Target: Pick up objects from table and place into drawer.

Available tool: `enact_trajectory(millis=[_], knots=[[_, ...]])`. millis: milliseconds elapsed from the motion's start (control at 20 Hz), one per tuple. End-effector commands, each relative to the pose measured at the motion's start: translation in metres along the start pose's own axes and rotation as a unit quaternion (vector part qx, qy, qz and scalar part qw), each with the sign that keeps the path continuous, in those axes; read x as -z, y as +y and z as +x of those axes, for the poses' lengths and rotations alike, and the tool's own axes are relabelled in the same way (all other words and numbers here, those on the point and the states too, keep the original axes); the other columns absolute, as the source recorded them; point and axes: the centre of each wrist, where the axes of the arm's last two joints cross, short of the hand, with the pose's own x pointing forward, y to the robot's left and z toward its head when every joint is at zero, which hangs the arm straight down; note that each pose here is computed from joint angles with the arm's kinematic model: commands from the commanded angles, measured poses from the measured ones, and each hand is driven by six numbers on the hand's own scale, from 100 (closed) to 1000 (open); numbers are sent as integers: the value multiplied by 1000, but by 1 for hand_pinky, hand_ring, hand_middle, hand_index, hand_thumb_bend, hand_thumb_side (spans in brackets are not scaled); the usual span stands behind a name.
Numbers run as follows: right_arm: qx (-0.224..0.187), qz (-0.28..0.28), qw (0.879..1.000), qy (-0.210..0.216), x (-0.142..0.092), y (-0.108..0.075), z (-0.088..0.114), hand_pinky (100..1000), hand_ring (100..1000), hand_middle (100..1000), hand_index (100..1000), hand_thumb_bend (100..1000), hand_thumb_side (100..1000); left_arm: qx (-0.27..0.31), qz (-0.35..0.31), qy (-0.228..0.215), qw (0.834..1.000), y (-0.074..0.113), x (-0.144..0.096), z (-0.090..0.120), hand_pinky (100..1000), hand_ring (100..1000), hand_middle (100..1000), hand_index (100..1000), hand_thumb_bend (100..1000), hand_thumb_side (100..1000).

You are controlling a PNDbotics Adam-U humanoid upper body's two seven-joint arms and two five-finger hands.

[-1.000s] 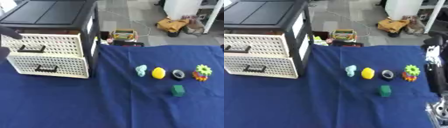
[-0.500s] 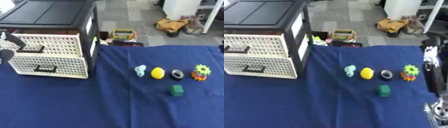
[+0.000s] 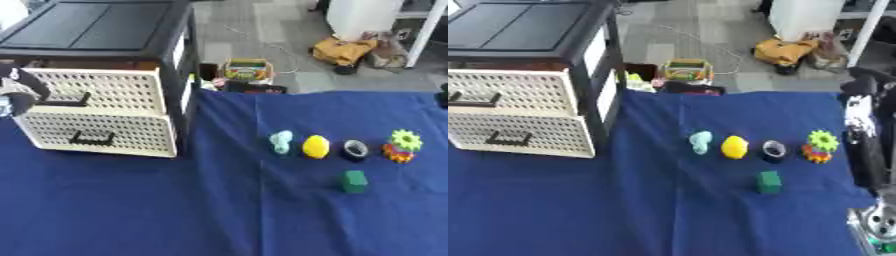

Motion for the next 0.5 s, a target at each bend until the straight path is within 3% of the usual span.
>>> enact_trajectory(millis=[50,400,500], knots=[[-3,1,1000,-19,6,-4,6,587,587,563,750,100,914,24,4,12,1000,9,3,-4,100,100,100,878,484,1000],[-2,2,1000,-18,6,-3,6,587,587,562,749,100,913,61,1,33,998,10,11,-12,100,100,100,894,522,1000],[-1,2,1000,-18,6,-3,6,587,587,561,748,100,913,67,1,41,997,9,13,-14,100,100,100,895,505,965]])
